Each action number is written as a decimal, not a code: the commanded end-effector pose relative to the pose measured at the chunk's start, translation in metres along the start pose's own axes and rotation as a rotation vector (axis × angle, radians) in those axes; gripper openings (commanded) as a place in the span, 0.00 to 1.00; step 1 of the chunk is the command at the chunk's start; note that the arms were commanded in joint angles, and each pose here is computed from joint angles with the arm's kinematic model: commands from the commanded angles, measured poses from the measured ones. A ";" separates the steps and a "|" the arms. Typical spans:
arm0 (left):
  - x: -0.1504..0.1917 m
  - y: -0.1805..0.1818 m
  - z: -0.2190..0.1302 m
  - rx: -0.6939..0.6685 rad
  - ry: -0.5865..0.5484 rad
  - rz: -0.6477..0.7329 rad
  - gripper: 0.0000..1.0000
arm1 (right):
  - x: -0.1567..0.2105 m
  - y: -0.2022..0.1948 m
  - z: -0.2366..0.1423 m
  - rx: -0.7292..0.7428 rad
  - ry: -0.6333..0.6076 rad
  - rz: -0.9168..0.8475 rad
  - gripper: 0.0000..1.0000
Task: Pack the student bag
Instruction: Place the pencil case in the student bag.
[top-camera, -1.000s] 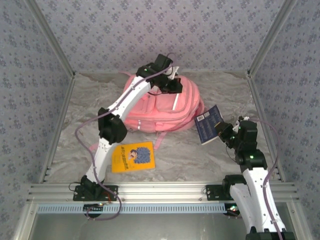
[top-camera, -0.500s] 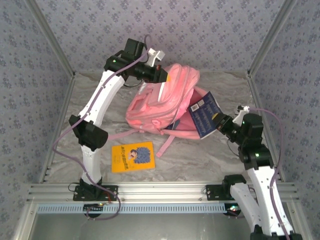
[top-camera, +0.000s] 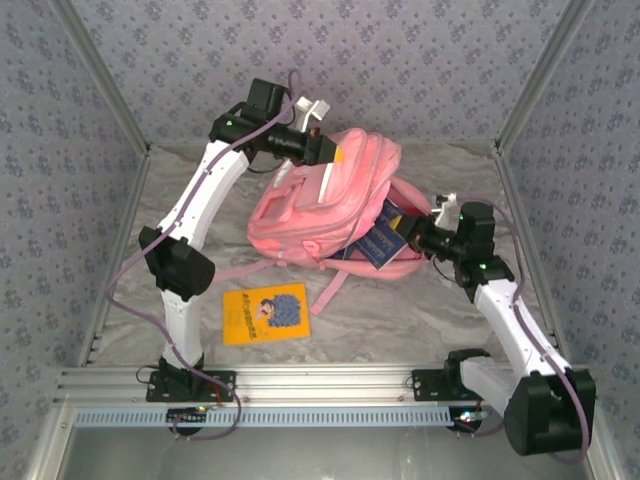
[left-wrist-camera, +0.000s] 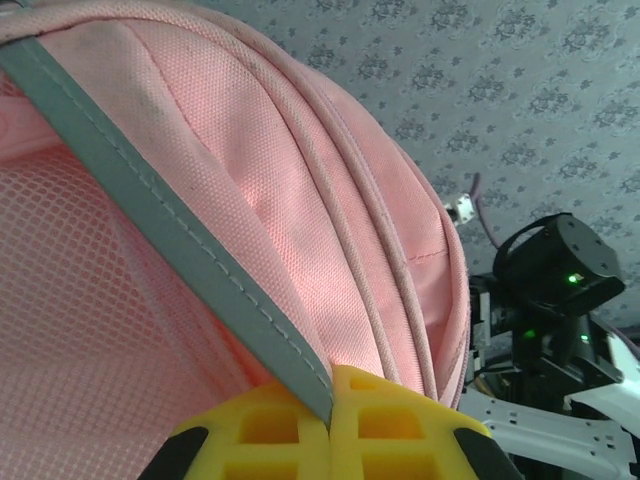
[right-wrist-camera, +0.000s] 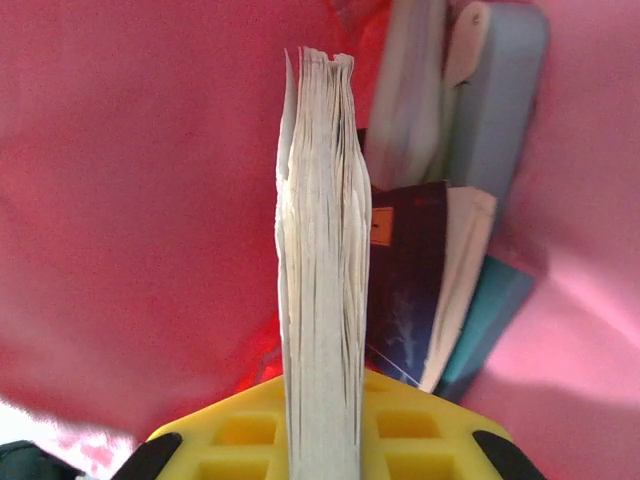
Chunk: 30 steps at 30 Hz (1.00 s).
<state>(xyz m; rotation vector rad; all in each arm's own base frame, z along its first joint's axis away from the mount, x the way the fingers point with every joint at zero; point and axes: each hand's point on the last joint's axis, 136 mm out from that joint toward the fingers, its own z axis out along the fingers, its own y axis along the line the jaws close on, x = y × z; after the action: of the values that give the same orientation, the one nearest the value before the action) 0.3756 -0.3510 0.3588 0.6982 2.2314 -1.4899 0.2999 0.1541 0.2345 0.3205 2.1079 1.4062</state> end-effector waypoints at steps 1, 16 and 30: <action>-0.023 -0.073 -0.029 0.197 -0.085 0.223 0.00 | -0.004 0.036 0.012 -0.125 0.034 -0.073 0.00; -0.031 -0.083 -0.033 0.242 -0.102 0.240 0.00 | 0.003 -0.011 0.123 0.259 0.223 -0.139 0.03; -0.052 -0.045 -0.055 0.174 -0.168 0.164 0.00 | -0.020 0.009 0.181 0.124 0.107 -0.134 0.74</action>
<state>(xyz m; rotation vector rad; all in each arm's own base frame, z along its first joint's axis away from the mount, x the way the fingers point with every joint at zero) 0.3930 -0.3394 0.3721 0.6149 2.1932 -1.5932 0.4136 0.2986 0.1611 0.1792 2.3984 1.2617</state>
